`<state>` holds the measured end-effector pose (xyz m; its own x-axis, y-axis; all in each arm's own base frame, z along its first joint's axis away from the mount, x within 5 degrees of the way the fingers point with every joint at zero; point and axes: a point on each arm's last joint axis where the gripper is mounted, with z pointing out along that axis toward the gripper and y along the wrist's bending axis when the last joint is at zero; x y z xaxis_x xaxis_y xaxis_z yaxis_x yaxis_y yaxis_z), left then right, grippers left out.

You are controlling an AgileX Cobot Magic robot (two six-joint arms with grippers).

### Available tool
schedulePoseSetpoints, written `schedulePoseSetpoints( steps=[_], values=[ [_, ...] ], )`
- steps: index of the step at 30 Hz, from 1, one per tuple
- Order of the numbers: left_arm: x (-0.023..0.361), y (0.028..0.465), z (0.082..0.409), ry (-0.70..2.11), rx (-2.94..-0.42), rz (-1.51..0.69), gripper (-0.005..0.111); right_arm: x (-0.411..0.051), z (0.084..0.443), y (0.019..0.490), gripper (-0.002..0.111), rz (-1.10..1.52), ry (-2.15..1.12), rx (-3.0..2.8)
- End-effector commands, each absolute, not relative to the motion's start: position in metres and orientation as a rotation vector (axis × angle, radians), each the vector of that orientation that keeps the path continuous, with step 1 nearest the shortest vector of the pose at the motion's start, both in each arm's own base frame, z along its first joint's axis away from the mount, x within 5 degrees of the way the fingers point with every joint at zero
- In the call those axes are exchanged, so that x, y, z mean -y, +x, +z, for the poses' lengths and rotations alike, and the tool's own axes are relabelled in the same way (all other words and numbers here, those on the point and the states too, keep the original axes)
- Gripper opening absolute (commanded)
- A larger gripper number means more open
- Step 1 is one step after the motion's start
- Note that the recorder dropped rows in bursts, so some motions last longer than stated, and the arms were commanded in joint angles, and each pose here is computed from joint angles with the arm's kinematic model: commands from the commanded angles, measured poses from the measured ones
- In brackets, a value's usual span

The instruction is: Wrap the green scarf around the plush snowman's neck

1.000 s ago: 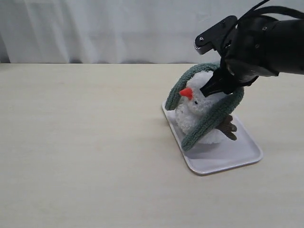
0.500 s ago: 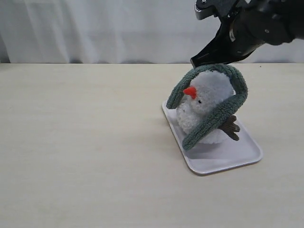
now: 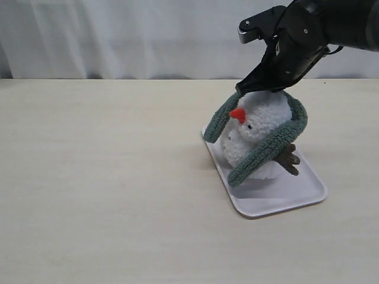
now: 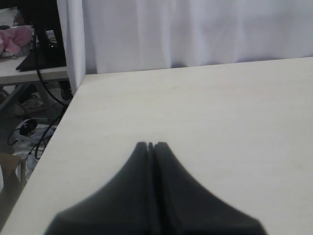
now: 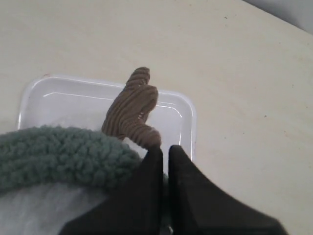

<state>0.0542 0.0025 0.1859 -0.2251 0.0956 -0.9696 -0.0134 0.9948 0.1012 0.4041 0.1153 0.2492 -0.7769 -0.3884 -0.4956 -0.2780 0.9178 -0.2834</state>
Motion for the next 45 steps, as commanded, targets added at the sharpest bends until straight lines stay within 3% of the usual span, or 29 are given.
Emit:
schedulePoseSetpoints(
  steps=[1,7,13,22,27,32,36,45],
  values=[
    [-0.002,0.054,0.186,0.058,-1.788,0.099,0.000,-0.108,0.235,0.412,0.004,-0.290,-0.479,-2.540],
    [-0.002,0.054,0.186,0.058,-1.788,0.099,0.000,-0.107,0.234,0.412,0.004,-0.291,-0.477,-2.542],
    [-0.002,0.054,0.186,0.058,-1.788,0.099,0.000,-0.103,0.261,0.402,0.005,-0.289,-0.450,-2.505],
    [-0.002,0.054,0.186,0.058,-1.788,0.099,0.000,-0.092,0.309,0.368,0.026,-0.299,-0.471,-2.537],
    [-0.002,0.054,0.186,0.058,-1.788,0.099,0.000,-0.096,0.316,0.343,0.027,-0.170,-0.625,-2.623],
    [-0.002,0.054,0.186,0.059,-1.788,0.101,0.000,-0.092,0.303,0.325,0.023,-0.147,-0.636,-2.678],
    [-0.002,0.054,0.186,0.059,-1.788,0.101,0.000,-0.089,0.282,0.314,0.004,-0.154,-0.660,-2.731],
    [-0.002,0.054,0.186,0.059,-1.788,0.101,0.000,-0.093,0.246,0.317,0.004,-0.084,-0.626,-2.584]
  ],
)
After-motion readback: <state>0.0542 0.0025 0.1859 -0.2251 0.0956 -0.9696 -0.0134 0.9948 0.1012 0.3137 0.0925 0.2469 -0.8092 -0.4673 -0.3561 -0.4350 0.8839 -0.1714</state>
